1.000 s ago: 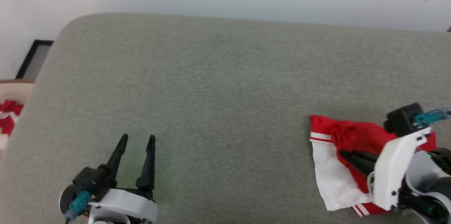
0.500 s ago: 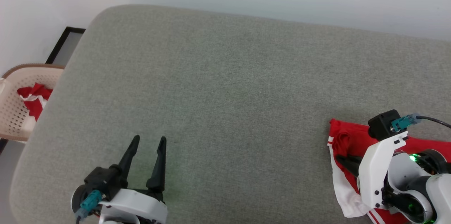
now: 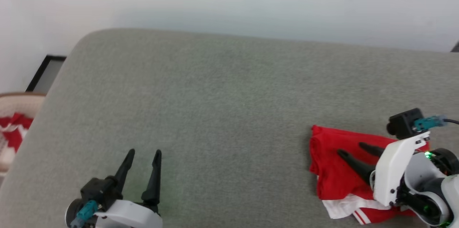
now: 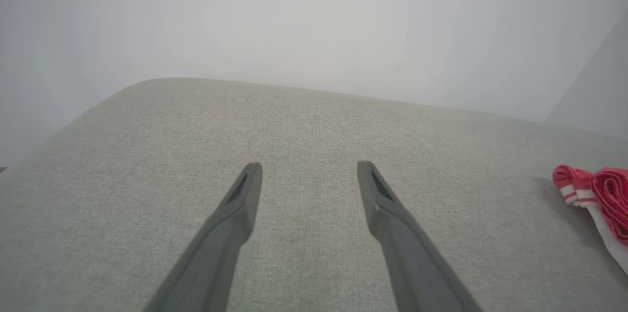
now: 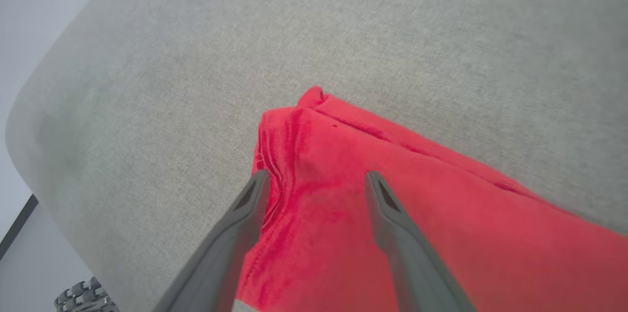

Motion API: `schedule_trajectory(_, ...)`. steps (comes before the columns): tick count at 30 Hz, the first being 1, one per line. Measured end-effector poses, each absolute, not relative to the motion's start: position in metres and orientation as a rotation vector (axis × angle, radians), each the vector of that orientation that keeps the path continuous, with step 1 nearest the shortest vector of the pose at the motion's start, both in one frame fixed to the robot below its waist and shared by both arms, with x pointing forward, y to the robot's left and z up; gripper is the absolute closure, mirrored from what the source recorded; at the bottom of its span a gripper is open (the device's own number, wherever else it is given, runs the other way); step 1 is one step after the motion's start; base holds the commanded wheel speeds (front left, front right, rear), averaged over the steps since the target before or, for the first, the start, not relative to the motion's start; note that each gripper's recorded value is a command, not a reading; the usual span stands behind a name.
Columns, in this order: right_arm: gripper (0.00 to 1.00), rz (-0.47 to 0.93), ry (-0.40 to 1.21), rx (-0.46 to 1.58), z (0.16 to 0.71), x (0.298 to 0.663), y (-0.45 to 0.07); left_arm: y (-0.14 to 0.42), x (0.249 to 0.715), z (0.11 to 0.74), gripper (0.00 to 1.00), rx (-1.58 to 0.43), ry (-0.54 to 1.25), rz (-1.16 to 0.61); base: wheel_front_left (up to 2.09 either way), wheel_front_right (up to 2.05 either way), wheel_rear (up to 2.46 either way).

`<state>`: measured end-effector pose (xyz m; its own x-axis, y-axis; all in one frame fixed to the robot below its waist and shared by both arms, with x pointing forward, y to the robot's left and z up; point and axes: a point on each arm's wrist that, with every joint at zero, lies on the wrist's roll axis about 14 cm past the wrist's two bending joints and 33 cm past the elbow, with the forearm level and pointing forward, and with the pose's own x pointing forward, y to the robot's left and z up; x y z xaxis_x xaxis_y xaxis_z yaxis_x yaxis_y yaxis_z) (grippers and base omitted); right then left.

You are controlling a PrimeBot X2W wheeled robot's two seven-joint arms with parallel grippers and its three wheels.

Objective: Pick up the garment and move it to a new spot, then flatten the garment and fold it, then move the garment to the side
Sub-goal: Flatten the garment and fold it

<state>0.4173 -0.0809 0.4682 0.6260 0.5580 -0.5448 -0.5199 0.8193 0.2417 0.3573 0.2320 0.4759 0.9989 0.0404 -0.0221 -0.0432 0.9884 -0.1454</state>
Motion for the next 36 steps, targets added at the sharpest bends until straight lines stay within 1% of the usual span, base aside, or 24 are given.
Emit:
schedule_trajectory(4,0.00,0.544,0.547,0.072,0.484,0.422,-0.107,0.223,0.357,0.473,0.00,-0.150,0.028,0.016,0.00,0.00,0.00)
schedule_trajectory(6,0.00,0.497,0.491,0.107,0.490,0.424,-0.120,0.218,0.357,0.472,0.00,-0.157,0.031,0.000,0.00,0.00,0.00)
schedule_trajectory(12,0.00,0.335,0.347,0.185,0.490,0.421,-0.164,0.208,0.357,0.473,0.00,-0.169,0.031,-0.030,0.00,0.00,0.00)
schedule_trajectory(16,0.00,0.232,0.227,0.186,0.496,0.420,-0.192,0.200,0.359,0.481,0.00,-0.165,0.009,-0.069,0.00,0.00,0.00)
schedule_trajectory(17,0.00,0.232,0.227,0.186,0.496,0.420,-0.192,0.200,0.359,0.481,0.00,-0.165,0.009,-0.069,0.00,0.00,0.00)
schedule_trajectory(18,0.00,0.198,0.180,0.179,0.498,0.417,-0.202,0.202,0.356,0.481,0.00,-0.163,0.011,-0.070,0.00,0.00,0.00)
schedule_trajectory(23,0.00,0.167,0.085,0.163,0.505,0.405,-0.210,0.194,0.350,0.495,0.00,-0.182,-0.033,-0.098,0.00,0.00,0.00)
schedule_trajectory(29,0.00,0.184,0.057,0.126,0.502,0.391,-0.206,0.200,0.336,0.490,0.00,-0.191,-0.027,-0.079,0.00,0.00,0.00)
schedule_trajectory(36,0.00,0.177,-0.010,0.106,0.516,0.383,-0.210,0.206,0.316,0.484,0.00,-0.184,-0.017,-0.053,0.00,0.00,0.00)
